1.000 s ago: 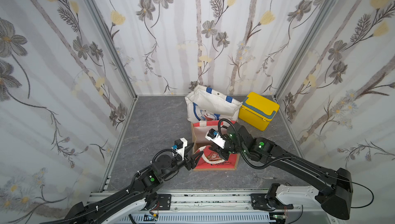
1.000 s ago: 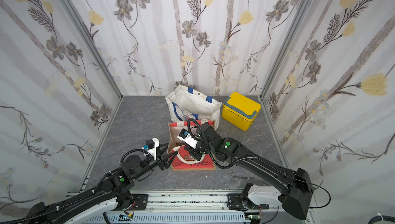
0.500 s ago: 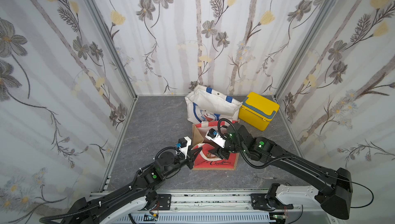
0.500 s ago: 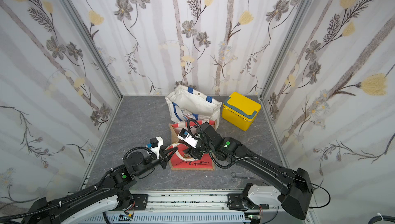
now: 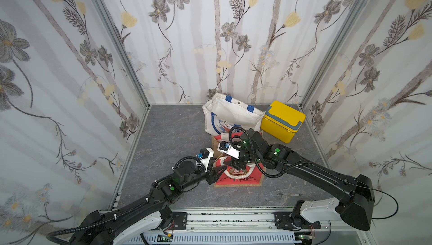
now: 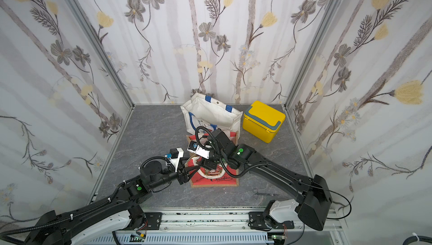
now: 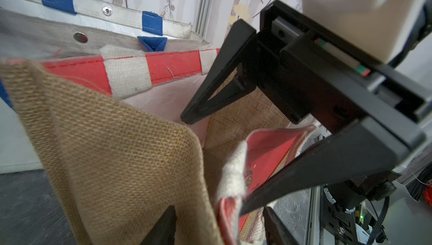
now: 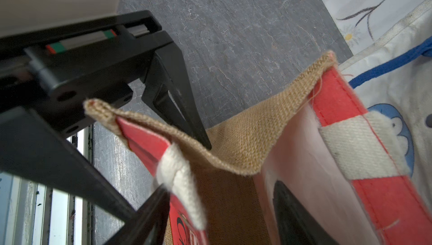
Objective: Put away the canvas bag
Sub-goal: Press the canvas bag at the center of the board.
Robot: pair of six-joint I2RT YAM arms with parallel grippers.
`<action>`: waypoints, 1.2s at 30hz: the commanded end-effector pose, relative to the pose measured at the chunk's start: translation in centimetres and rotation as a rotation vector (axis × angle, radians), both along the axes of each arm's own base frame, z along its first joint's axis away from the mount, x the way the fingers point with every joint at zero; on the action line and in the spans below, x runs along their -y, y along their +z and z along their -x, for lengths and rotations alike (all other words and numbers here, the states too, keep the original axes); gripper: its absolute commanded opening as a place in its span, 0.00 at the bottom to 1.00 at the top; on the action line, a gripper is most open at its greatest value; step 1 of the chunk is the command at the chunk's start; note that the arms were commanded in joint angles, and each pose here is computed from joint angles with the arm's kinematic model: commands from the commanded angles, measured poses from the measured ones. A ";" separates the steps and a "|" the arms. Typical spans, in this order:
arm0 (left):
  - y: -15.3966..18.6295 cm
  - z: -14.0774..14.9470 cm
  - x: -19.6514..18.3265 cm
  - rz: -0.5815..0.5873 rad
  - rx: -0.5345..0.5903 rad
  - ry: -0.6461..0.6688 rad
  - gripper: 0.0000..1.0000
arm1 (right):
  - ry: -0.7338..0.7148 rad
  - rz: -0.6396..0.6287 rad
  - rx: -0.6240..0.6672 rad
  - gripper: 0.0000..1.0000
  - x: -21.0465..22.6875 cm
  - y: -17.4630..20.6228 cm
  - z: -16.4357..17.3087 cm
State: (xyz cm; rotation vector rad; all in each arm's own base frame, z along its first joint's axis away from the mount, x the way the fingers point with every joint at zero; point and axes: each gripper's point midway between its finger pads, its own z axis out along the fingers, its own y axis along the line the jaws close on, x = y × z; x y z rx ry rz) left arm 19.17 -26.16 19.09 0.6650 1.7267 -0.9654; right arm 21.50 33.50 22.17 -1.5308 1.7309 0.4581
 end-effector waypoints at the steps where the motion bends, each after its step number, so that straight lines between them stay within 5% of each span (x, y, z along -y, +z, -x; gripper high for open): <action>1: -2.0 0.3 -0.5 -0.005 -0.024 0.011 0.65 | 0.051 -0.026 0.060 0.70 -0.9 1.2 -0.3; 8: -2.2 0.3 -0.5 0.020 0.012 0.007 0.77 | 0.076 -0.009 0.025 0.70 -1.2 0.5 0.1; 15: -3.6 0.3 0.9 0.011 -0.021 -0.059 0.55 | 0.084 -0.003 0.009 0.71 -1.7 -0.2 0.0; 24: -5.2 -0.1 0.8 -0.016 -0.068 -0.058 0.51 | 0.052 0.019 0.057 0.76 -1.4 0.3 -1.2; 28: -2.8 -0.9 0.0 0.035 -0.039 -0.005 0.61 | 0.098 0.011 0.049 0.69 -1.8 0.4 -0.6; 36: -0.1 -3.2 -2.8 -0.011 0.073 0.179 0.78 | 0.093 0.025 0.096 0.36 -1.4 0.5 -1.0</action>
